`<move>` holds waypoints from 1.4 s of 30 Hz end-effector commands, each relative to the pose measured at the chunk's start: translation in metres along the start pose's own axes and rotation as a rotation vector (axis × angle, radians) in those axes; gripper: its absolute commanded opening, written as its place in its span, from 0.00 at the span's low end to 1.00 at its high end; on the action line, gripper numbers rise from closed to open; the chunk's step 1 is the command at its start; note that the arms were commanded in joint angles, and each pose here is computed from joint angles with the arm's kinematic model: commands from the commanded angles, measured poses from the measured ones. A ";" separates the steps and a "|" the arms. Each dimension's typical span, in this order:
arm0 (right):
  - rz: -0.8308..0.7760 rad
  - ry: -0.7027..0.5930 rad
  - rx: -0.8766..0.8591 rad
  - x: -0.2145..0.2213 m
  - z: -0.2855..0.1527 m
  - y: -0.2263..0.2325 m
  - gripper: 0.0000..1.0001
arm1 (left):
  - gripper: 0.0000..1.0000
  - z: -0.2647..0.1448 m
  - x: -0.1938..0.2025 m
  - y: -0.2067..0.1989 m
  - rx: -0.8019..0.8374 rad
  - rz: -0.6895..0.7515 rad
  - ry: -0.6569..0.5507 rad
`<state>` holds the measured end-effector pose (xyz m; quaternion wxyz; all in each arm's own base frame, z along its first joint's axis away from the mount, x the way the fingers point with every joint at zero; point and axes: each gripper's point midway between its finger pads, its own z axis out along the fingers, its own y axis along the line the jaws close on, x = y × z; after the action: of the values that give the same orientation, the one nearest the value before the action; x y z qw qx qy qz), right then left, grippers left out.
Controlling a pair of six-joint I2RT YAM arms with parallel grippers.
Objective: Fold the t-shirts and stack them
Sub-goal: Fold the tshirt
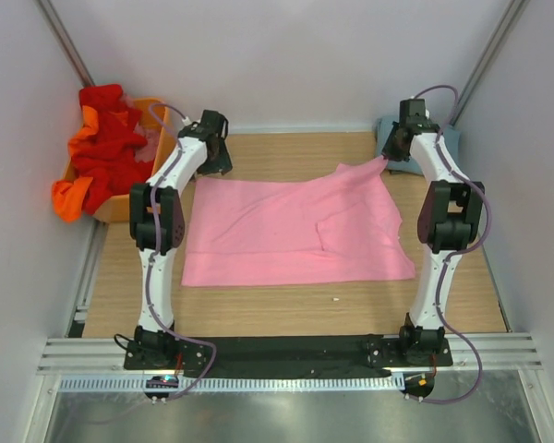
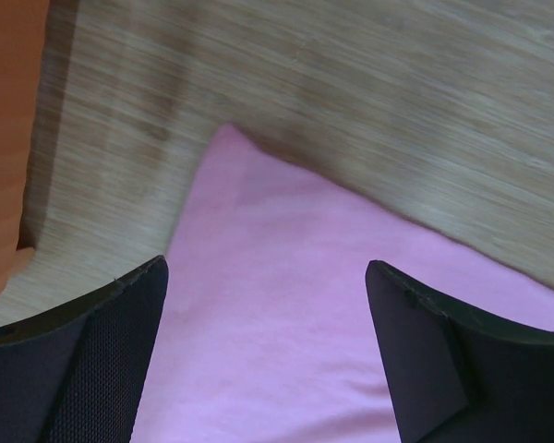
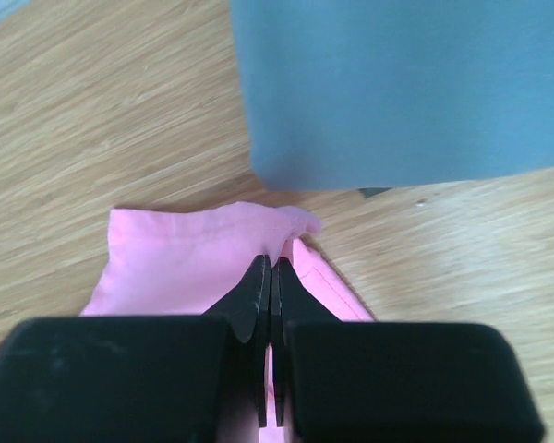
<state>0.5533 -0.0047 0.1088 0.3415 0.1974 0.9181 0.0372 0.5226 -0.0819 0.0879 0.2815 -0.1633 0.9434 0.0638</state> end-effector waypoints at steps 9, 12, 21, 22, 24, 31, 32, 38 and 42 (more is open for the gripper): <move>-0.001 -0.099 -0.012 -0.033 -0.043 -0.005 0.01 | 0.89 0.026 0.003 0.008 -0.045 -0.081 0.004; 0.000 -0.084 -0.034 -0.029 -0.040 -0.001 0.01 | 0.89 0.031 0.000 -0.001 -0.007 -0.094 -0.010; -0.006 -0.081 -0.060 -0.028 -0.040 0.004 0.01 | 0.83 0.055 -0.020 -0.019 0.007 -0.166 -0.049; -0.008 -0.079 -0.061 -0.028 -0.041 0.004 0.01 | 0.83 0.058 -0.020 -0.019 0.000 -0.168 -0.049; -0.006 -0.081 -0.061 -0.029 -0.042 0.004 0.01 | 0.83 0.062 -0.022 -0.020 -0.007 -0.179 -0.050; -0.006 -0.069 -0.101 -0.027 -0.043 0.012 0.01 | 0.79 0.067 -0.028 -0.018 -0.024 -0.228 -0.083; -0.008 -0.067 -0.098 -0.026 -0.043 0.011 0.01 | 0.77 0.067 -0.028 -0.020 -0.017 -0.227 -0.082; -0.007 -0.058 -0.103 -0.024 -0.039 0.012 0.01 | 0.64 0.075 -0.021 -0.018 -0.028 -0.220 -0.065; -0.011 -0.051 -0.104 -0.022 -0.038 0.012 0.01 | 0.51 0.076 -0.019 -0.019 -0.027 -0.217 -0.059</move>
<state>0.5436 -0.0033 0.1256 0.3438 0.1874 0.9177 0.0677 0.5700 -0.0823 0.0275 0.2910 -0.2540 0.9209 0.0525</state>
